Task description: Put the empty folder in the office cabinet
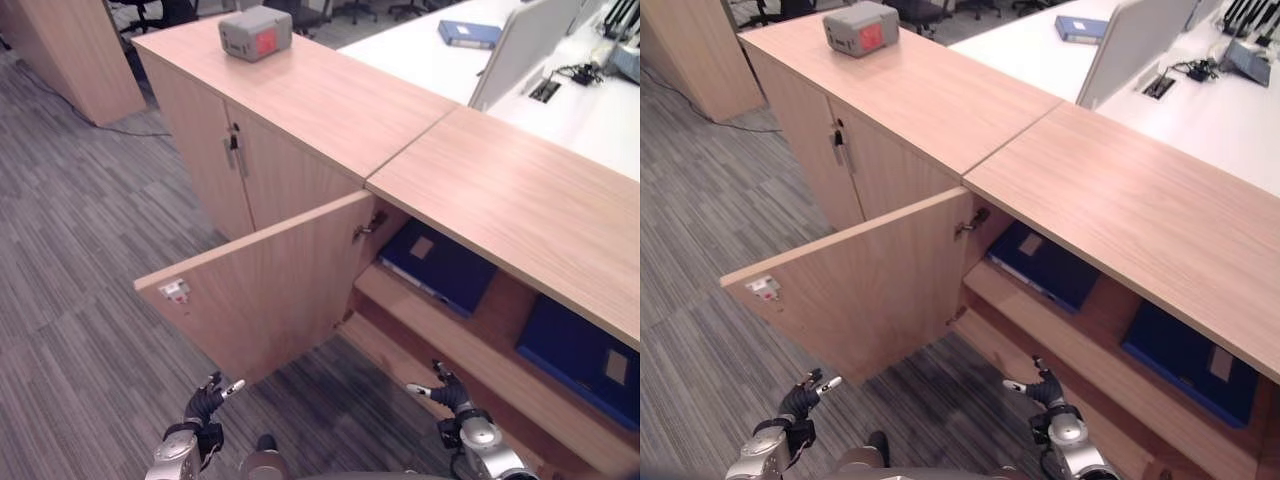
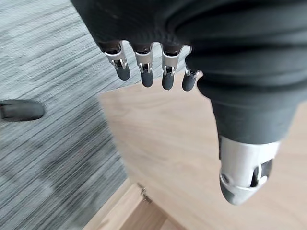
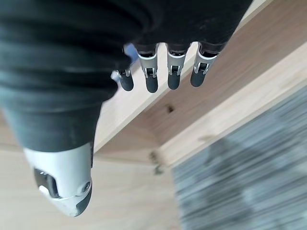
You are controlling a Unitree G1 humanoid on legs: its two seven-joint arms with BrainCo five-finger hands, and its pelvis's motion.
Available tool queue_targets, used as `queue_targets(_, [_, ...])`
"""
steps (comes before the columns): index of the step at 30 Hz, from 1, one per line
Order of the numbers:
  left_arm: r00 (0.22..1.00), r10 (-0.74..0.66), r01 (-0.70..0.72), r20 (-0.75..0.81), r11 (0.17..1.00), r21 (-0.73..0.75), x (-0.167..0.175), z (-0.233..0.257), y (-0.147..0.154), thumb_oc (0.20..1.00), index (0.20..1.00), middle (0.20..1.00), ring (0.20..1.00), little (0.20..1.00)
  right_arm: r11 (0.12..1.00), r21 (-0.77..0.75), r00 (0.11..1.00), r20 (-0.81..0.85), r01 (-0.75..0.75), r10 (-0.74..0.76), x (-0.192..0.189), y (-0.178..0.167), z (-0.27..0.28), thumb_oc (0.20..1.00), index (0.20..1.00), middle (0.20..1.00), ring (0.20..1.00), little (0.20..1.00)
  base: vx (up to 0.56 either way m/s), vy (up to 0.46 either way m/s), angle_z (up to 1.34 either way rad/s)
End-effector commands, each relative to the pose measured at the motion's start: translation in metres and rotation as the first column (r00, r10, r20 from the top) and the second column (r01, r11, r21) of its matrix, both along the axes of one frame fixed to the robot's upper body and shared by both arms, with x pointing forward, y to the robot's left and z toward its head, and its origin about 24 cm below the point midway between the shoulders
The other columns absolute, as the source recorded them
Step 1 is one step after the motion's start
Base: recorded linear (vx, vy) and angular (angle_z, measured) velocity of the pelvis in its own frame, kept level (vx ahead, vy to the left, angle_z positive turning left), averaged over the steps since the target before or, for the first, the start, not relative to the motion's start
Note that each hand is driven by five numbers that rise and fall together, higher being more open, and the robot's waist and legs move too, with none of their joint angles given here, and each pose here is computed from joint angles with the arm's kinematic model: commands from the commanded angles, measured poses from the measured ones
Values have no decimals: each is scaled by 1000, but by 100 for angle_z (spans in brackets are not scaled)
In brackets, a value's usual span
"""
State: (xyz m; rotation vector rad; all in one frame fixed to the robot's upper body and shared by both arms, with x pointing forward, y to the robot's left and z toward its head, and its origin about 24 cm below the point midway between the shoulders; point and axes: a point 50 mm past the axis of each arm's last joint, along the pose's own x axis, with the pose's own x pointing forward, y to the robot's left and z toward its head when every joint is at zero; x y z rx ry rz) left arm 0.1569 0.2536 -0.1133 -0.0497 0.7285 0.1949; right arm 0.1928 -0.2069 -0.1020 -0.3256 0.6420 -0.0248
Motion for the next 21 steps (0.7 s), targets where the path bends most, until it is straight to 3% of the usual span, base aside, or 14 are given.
queue_targets(1, [999, -22, 22, 49, 1000, -5, 3, 4, -5, 1000, 1000, 1000, 1000, 1000, 998, 7, 996, 63, 59, -60, 7, -16, 11, 1000, 1000, 1000, 1000, 1000, 85, 113, 23])
queue_targets(10, [996, -46, 45, 79, 999, 9, 24, 8, -15, 1000, 1000, 1000, 1000, 1000, 994, 39, 993, 42, 106, -107, -5, -18, 4, 1000, 1000, 1000, 1000, 1000, 88, -8, 94])
queue_targets(21, [994, 27, -27, 104, 1000, -5, 14, 9, -9, 1000, 1000, 1000, 1000, 1000, 996, 12, 996, -7, 94, -93, -22, -25, -3, 1000, 1000, 1000, 1000, 1000, 11, -29, 3])
